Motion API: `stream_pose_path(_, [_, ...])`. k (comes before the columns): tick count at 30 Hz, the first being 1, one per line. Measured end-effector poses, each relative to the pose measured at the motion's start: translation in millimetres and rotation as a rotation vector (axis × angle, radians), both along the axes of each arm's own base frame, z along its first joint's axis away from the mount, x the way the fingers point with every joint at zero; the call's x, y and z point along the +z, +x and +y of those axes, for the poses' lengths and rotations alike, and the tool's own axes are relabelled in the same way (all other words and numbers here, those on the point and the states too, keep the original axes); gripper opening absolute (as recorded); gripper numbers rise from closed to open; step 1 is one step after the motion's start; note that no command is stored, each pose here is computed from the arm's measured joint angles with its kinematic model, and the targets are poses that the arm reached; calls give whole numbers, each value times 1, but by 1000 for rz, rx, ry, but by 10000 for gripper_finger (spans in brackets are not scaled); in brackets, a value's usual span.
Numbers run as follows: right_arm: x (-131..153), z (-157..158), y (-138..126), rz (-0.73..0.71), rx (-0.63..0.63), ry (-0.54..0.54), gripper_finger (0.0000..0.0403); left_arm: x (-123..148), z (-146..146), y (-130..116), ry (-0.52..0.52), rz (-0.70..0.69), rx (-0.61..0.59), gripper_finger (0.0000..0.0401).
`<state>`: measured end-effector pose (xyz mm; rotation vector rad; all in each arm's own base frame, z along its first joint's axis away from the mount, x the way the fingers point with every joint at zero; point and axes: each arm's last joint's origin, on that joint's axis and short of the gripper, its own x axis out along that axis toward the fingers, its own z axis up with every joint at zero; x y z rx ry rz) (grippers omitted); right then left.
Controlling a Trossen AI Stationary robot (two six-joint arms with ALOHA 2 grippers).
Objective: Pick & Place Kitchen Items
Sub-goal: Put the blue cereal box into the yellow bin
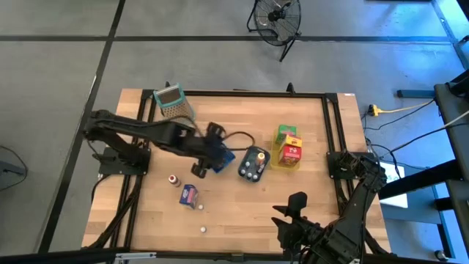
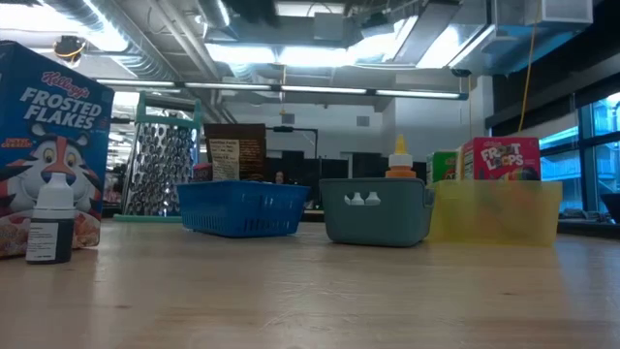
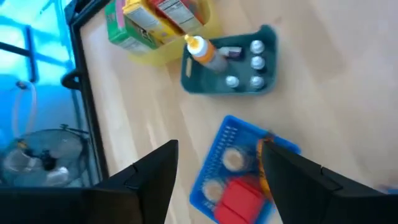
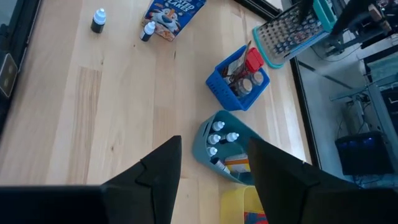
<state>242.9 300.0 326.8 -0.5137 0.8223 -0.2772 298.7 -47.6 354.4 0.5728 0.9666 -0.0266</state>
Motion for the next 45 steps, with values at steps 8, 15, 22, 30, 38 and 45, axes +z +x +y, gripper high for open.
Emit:
stream_pose_path(8, [1,-3,4,-13,-2,-25,185,38,-3,-62,-212,-74,120,222])
stream_pose_path(15, [1,-9,12,-16,-27,-16,185,28,-9,-78,-373,18,61,235])
stream_pose_path(22, [1,-19,23,-15,-65,-16,185,10,-12,-63,-259,-69,67,241])
stream_pose_path(30, [0,-26,31,-1,-105,16,185,-6,-24,-39,-493,-245,-23,243])
stream_pose_path(38, [0,-29,33,-1,-113,15,185,9,-32,-24,-663,-473,-161,242])
stream_pose_path(45, [0,-28,33,-3,-113,17,185,15,-28,-21,-544,-580,-101,250])
